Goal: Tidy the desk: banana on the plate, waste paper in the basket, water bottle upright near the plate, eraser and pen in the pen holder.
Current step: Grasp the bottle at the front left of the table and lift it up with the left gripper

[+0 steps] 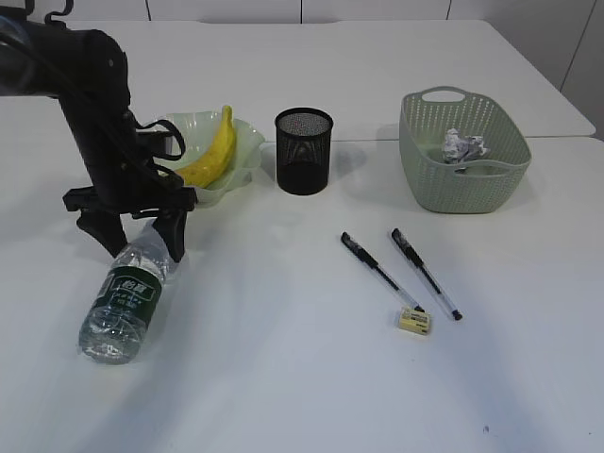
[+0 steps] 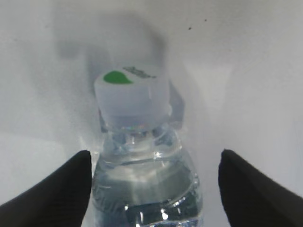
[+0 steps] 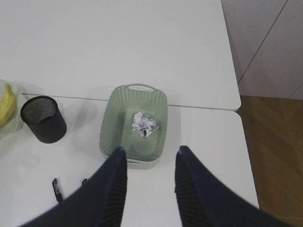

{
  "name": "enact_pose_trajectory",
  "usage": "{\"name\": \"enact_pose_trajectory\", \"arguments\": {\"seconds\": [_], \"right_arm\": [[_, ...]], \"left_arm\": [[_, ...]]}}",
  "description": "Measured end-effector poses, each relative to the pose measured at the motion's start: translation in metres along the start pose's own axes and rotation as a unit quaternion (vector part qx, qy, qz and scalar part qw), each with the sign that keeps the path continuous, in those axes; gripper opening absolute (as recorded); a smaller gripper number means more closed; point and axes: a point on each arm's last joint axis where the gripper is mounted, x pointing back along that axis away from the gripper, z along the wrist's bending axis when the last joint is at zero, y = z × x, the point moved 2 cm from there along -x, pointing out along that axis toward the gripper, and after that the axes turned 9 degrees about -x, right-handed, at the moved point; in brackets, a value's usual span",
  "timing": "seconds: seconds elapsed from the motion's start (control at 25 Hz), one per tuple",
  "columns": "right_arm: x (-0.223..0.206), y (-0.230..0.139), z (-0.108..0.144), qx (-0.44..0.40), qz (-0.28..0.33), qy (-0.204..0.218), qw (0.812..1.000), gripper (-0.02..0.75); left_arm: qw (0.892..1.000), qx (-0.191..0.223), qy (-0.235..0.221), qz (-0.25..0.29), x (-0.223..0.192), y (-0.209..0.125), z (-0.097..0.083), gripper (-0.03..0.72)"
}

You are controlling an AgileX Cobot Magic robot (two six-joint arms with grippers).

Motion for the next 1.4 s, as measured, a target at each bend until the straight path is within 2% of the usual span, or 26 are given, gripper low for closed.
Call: {"name": "enact_pose_trajectory", "arguments": {"seconds": [1.4], "right_arm": [[0.0, 0.0, 0.0, 0.001, 0.0, 0.0, 1.0, 0.261]], "left_arm": [[0.999, 0.001, 0.004, 0.033, -0.019, -0.002, 0.004, 0.593]]}}
